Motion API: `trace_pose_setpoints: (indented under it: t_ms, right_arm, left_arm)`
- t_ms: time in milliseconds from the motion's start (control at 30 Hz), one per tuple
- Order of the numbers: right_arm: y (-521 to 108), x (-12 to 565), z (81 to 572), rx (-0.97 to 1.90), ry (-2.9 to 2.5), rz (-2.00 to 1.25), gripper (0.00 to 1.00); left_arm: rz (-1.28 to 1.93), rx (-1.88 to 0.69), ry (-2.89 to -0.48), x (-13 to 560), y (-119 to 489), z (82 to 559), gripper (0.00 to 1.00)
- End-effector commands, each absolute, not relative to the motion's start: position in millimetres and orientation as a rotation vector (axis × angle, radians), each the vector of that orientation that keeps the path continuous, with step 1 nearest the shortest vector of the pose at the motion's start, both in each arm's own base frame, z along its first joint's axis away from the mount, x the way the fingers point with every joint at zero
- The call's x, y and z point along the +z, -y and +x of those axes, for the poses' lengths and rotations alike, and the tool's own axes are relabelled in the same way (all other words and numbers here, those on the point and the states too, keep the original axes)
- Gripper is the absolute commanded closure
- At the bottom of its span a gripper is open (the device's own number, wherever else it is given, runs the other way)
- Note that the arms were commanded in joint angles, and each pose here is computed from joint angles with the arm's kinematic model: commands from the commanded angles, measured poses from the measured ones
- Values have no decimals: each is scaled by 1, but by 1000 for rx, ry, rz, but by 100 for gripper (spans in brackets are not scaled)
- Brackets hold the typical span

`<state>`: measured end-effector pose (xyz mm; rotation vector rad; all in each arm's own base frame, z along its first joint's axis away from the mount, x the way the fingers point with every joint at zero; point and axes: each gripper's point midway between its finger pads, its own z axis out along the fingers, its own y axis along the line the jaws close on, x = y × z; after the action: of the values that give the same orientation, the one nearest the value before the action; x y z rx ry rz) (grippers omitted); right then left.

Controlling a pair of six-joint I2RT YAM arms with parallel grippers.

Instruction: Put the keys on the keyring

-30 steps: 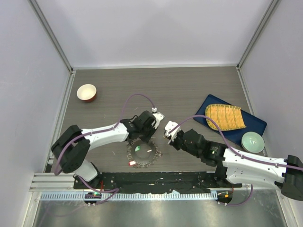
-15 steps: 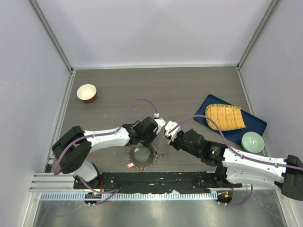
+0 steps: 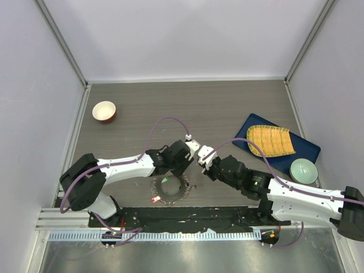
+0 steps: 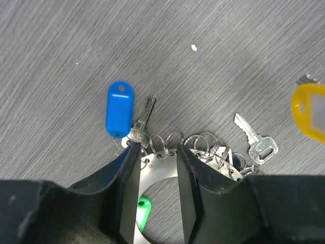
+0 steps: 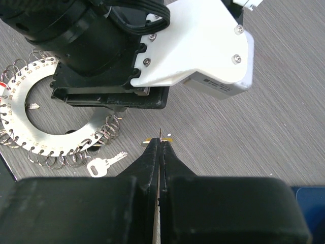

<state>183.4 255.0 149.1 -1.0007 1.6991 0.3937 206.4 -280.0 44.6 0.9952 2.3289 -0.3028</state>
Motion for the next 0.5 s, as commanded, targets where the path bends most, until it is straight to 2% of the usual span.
trace_pose_setpoints:
  t_ms: [0, 67, 133, 467]
  right_arm:
    - [-260, 165, 187, 418, -1665, -942, 99]
    - [-259, 166, 187, 416, -1664, -940, 99]
    - [-259, 166, 188, 411, -1666, -934, 99]
    - [-257, 162, 189, 397, -1678, -932, 99]
  left_arm:
    - [898, -322, -2260, 70, 293, 224, 64]
    - [882, -307, -2273, 67, 294, 227, 70]
    - [882, -300, -2281, 64, 297, 229, 71]
    - [879, -258, -2331, 47, 297, 231, 67]
